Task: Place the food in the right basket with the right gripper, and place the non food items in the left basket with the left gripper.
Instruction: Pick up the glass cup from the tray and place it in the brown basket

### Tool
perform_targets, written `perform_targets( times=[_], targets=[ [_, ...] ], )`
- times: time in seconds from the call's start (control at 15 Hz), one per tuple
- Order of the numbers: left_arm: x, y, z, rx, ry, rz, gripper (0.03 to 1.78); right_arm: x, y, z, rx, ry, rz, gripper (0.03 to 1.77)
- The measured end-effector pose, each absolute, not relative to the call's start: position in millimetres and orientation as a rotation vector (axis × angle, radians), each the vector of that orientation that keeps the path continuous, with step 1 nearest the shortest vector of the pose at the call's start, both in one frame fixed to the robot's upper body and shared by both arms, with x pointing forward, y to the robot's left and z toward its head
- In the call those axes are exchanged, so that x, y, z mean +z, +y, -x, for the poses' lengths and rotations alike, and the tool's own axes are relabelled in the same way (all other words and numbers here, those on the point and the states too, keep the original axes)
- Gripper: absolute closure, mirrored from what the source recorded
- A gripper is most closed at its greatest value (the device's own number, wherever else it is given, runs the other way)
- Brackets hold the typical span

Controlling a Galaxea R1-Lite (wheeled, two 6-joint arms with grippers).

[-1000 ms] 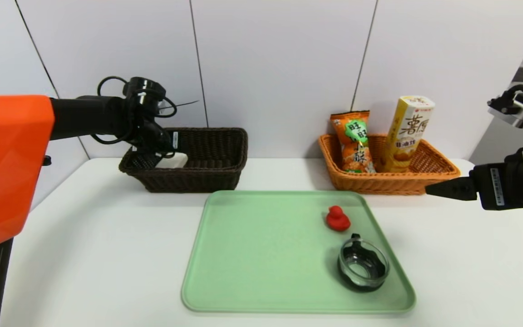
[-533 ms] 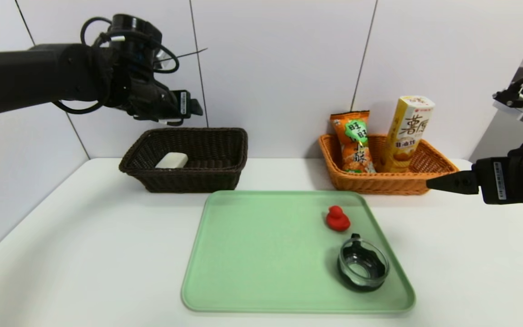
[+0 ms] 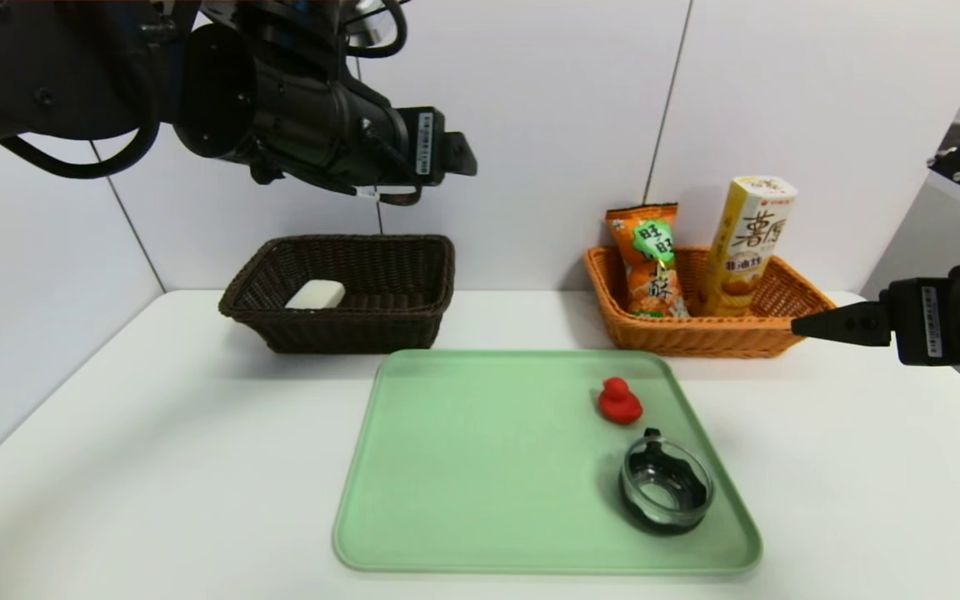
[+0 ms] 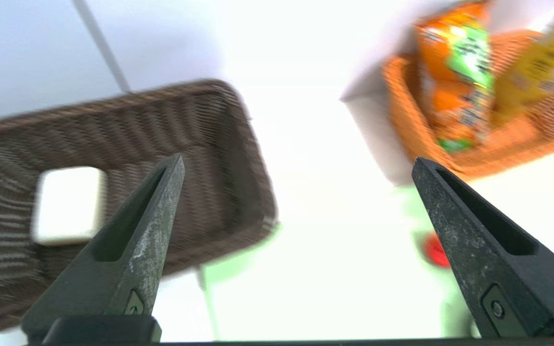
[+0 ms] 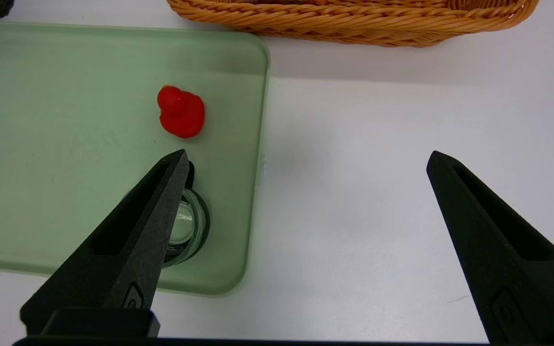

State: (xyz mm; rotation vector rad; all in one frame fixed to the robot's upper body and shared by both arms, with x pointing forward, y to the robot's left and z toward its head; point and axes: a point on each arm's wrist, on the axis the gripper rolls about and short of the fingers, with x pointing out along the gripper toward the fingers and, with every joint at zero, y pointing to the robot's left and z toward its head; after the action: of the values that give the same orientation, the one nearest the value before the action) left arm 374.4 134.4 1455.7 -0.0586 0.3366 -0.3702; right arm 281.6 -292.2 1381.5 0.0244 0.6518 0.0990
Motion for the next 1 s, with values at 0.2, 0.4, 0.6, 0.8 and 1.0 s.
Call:
perform_targets(
  times=[0.2, 0.4, 0.6, 0.8, 1.0],
  targets=[
    [1451.4, 95.5, -342.1, -0.451, 0.387, 0.096, 0.13, 1381.4, -293.2, -280.9, 0.095, 0.652, -0.026, 0.09],
    [1435.7, 56.6, -321.3, -0.496, 0.436, 0.100, 0.12, 1381.2, -293.4, -280.9, 0.093, 0.653, -0.026, 0.09],
    [1413.8, 30.6, -316.9, -0.514, 0.502, 0.096, 0.12, 1381.1, -293.5, -281.2, 0.093, 0.653, -0.026, 0.09],
    [1395.5, 17.8, -319.8, -0.507, 0.556, 0.072, 0.12, 1380.2, -294.5, -281.4, 0.078, 0.657, -0.025, 0.09],
    [1379.9, 3.4, -317.0, -0.515, 0.599, 0.060, 0.12, 1379.2, -295.1, -281.8, 0.074, 0.662, -0.025, 0.09]
  ],
)
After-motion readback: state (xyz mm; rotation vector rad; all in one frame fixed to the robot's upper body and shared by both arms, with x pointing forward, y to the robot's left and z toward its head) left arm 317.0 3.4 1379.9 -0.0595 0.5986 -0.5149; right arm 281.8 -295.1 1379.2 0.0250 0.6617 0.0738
